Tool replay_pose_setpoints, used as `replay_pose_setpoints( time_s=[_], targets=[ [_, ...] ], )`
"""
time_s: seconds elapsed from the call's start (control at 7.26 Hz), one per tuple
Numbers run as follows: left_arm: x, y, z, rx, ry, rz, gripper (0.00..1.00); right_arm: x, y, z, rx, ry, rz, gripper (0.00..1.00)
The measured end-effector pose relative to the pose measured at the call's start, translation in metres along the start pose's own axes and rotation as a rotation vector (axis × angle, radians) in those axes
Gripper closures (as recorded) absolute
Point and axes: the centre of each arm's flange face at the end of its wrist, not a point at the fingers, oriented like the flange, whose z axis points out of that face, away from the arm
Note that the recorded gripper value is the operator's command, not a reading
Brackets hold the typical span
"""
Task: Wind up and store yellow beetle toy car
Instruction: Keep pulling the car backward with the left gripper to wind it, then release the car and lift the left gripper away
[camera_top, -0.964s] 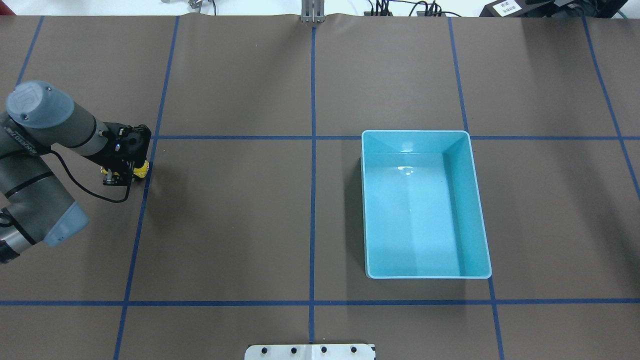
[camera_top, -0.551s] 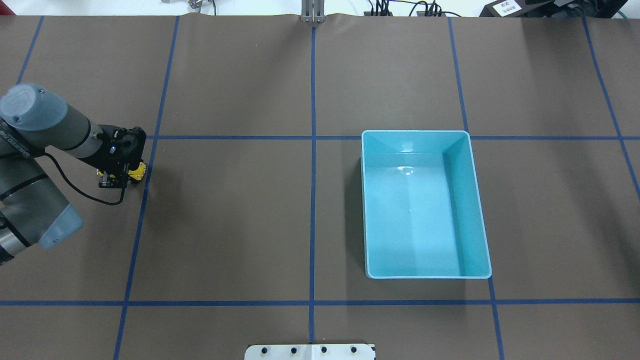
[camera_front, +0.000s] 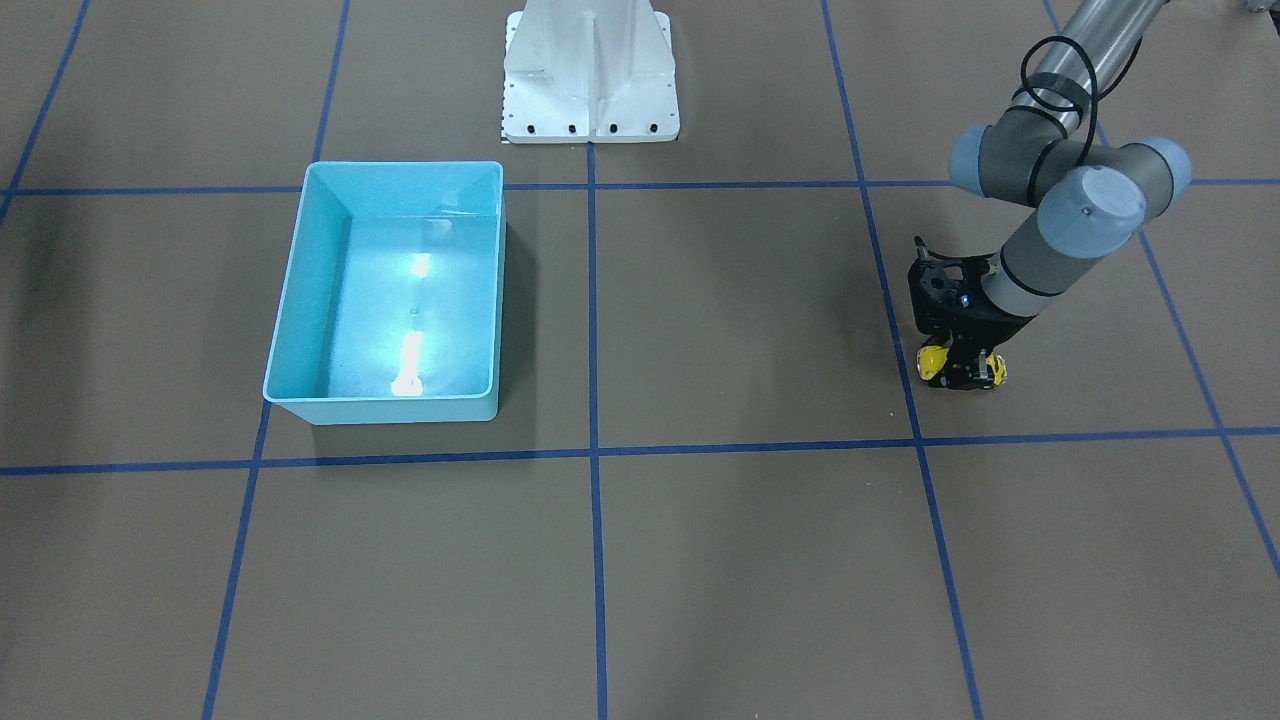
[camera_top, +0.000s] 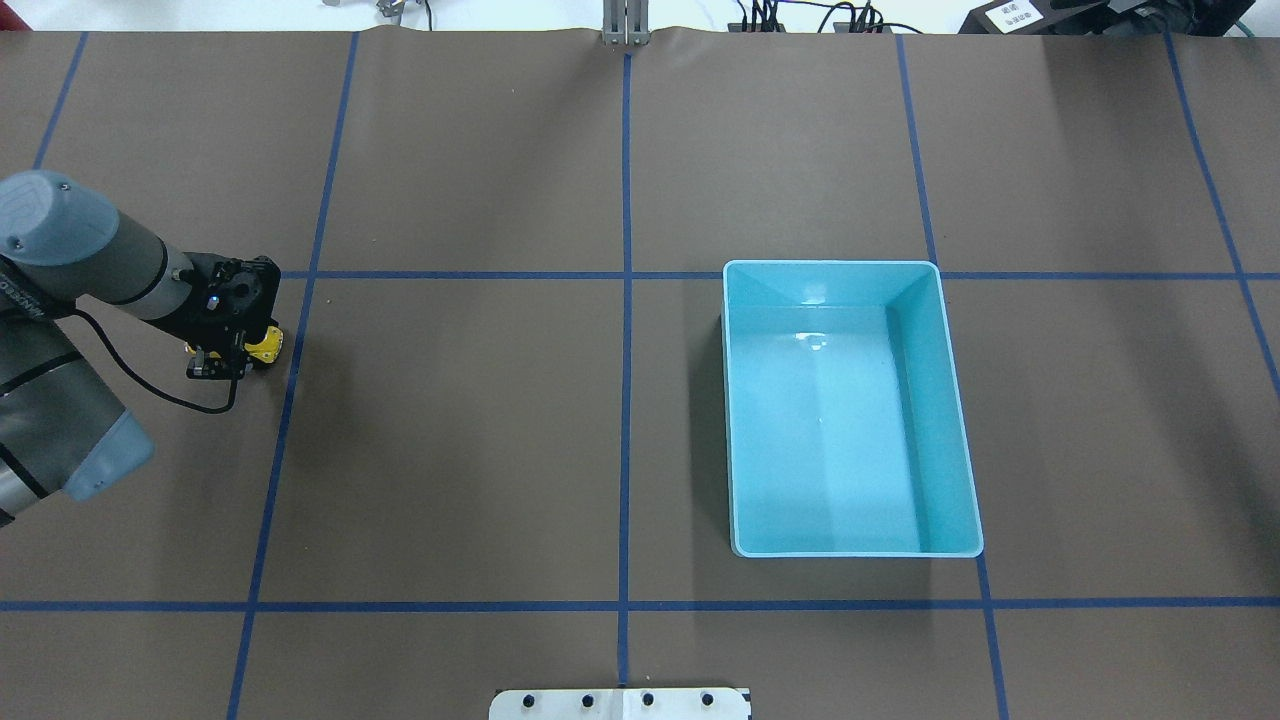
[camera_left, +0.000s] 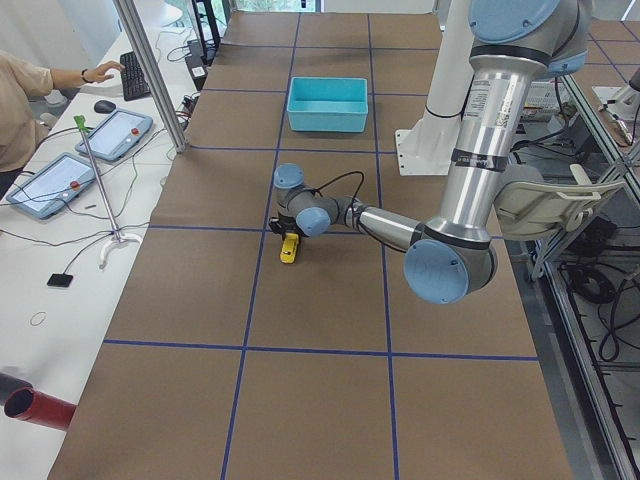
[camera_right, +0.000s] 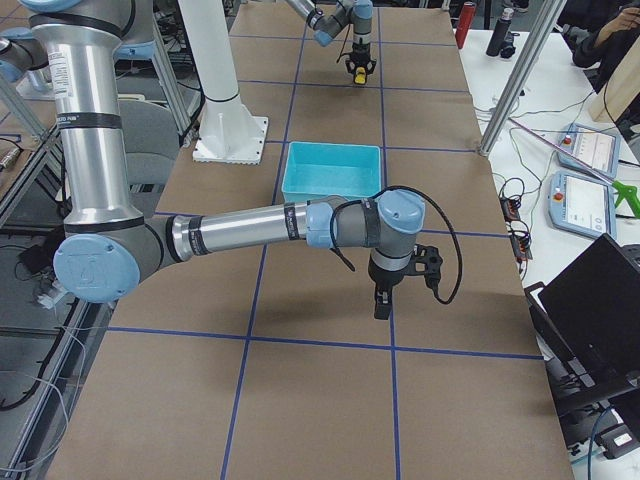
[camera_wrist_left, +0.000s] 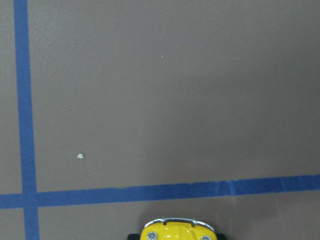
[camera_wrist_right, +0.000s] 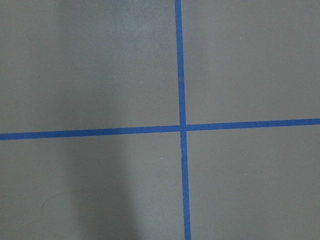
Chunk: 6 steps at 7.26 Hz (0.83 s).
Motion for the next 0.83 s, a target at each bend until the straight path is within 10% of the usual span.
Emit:
replay_pose_setpoints(
  time_s=[0.41, 0.55, 0.83],
  targets=[
    [0.0005, 0.0028, -0.0007, 0.005, -0.002, 0.001, 1.00, -0.0012, -0.0002, -0.0012, 0.002, -0.002, -0.002, 0.00],
    [0.0002, 0.0033, -0.0010, 0.006, -0.003, 0.000, 0.01, -0.0019, -0.0004, -0.0019, 0.004, -0.002, -0.003, 0.00],
    [-0.0002, 0.0047, -0.0007, 0.004, -0.003, -0.003, 0.00, -0.0011, 0.0006, -0.0036, 0.007, -0.004, -0.002, 0.00]
  ],
)
